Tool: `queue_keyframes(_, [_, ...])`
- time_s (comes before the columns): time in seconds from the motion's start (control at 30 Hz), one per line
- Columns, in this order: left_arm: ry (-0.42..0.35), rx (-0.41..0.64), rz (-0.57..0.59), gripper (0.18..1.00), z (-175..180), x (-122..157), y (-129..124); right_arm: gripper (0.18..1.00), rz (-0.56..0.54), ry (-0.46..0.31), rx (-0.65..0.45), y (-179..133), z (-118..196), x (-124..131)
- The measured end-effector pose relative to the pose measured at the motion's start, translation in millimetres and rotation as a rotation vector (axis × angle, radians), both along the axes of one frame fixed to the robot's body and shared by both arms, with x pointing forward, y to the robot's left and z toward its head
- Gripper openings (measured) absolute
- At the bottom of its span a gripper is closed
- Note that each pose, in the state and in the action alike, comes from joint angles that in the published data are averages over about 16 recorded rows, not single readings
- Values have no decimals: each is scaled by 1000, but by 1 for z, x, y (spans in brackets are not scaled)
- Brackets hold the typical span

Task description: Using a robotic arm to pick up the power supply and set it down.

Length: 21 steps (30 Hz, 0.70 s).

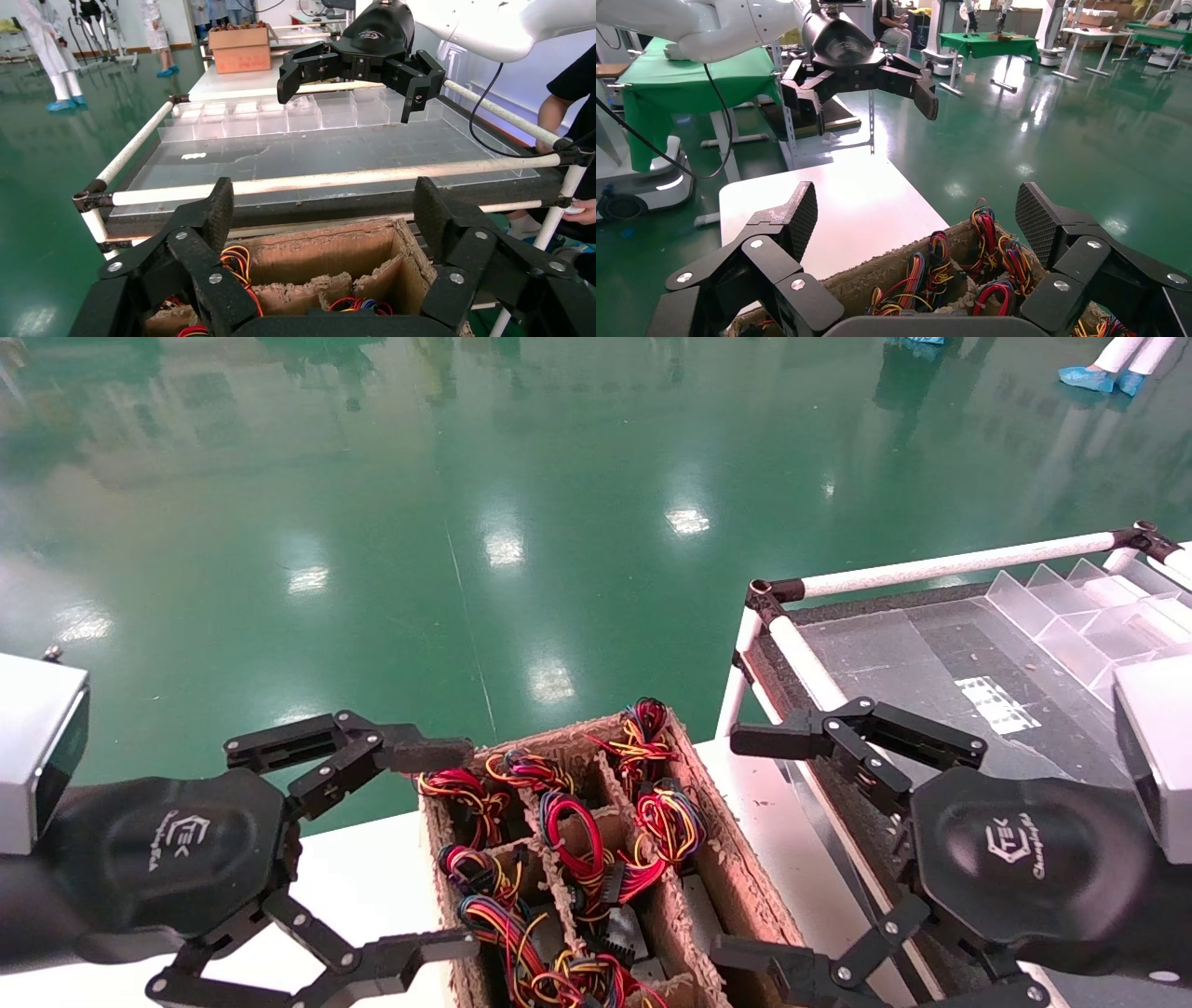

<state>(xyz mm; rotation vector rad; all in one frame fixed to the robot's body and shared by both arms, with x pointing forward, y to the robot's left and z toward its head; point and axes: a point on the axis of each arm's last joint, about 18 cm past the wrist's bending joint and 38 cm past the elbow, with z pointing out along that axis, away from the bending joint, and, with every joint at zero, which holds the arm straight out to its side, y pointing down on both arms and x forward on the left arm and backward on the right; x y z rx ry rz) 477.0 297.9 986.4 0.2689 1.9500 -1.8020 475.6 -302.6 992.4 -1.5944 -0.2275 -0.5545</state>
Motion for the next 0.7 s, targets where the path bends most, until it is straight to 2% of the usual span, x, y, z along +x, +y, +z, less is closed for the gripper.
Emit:
queue_keyframes(0.27, [0,0,0,874,0,0,0,1001,0,0,0,0,0,0])
queue_keyframes(0.7, [0,0,0,596,0,0,0,1001,0,0,0,0,0,0])
